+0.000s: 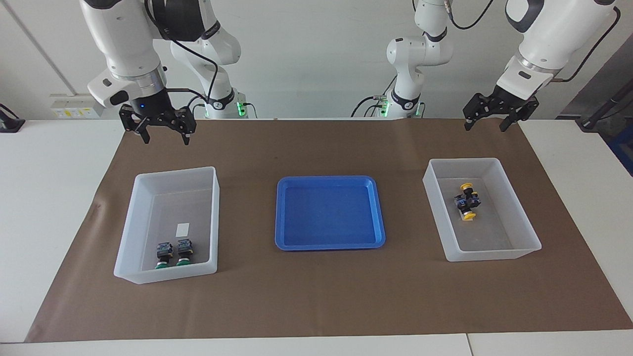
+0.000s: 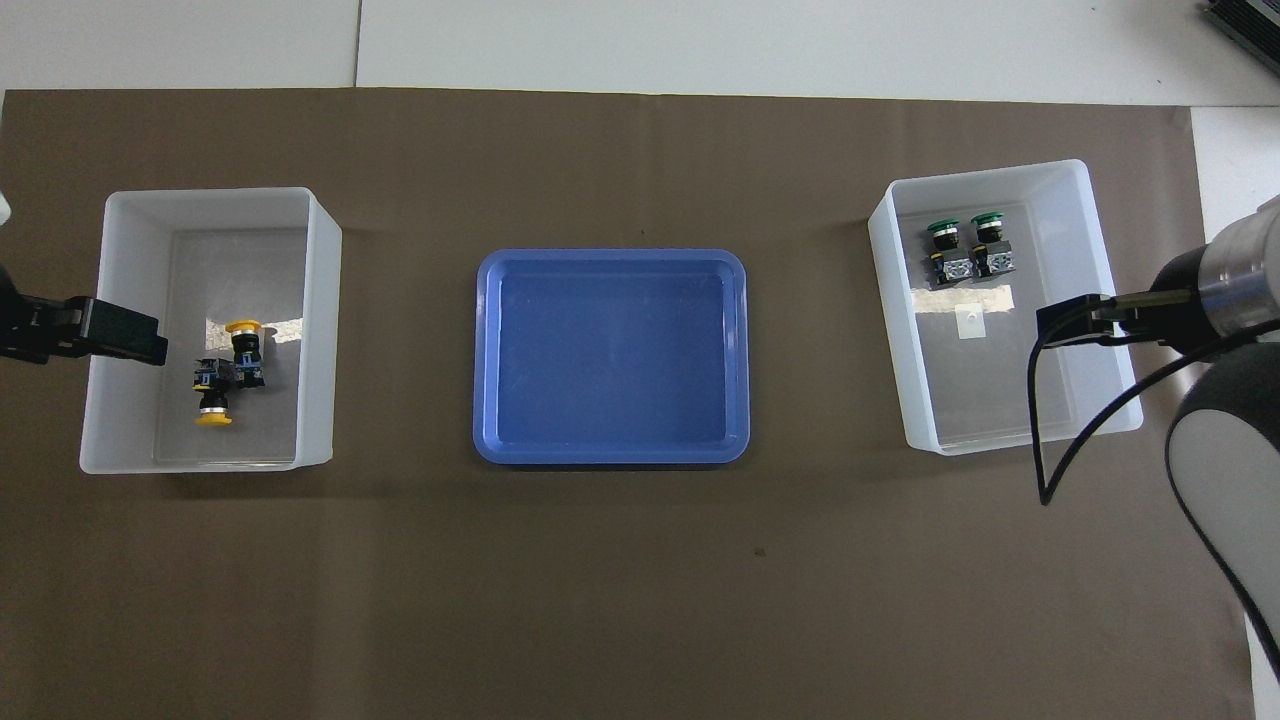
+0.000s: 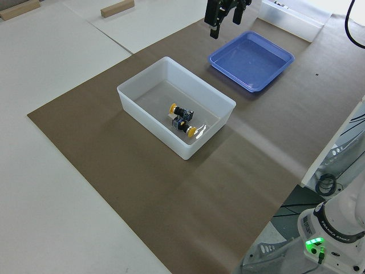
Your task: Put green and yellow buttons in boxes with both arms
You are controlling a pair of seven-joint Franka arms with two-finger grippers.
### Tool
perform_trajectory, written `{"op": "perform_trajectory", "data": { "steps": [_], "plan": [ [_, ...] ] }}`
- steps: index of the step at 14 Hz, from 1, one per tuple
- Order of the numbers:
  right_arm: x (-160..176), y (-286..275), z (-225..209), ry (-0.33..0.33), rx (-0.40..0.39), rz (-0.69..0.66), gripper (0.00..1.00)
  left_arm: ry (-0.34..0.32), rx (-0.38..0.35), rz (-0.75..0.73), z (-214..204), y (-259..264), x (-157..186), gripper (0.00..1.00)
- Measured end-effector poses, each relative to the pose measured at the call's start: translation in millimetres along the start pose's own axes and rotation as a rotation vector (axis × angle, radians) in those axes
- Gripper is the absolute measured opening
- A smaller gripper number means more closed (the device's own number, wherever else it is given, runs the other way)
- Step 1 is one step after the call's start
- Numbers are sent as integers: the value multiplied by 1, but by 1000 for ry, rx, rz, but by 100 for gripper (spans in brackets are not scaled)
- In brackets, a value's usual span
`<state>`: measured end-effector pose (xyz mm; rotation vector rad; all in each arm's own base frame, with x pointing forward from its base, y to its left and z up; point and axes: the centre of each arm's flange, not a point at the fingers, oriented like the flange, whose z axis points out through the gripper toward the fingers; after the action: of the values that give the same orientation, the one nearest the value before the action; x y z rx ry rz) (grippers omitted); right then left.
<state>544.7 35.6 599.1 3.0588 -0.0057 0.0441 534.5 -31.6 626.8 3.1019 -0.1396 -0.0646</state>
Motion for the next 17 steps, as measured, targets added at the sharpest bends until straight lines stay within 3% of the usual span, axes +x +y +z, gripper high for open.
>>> {"op": "perform_trajectory", "data": {
  "steps": [6, 10, 17],
  "plan": [
    [0, -3, -1, -2, 33, 4, 100, 2, 1, 8, -1, 2, 0, 100],
    [-7, -3, -6, -56, 34, -3, 100, 2, 2, 11, -1, 4, 0, 100],
    [-7, -3, -6, -55, 34, -3, 100, 15, 2, 7, -8, 2, -2, 100]
  ]
}}
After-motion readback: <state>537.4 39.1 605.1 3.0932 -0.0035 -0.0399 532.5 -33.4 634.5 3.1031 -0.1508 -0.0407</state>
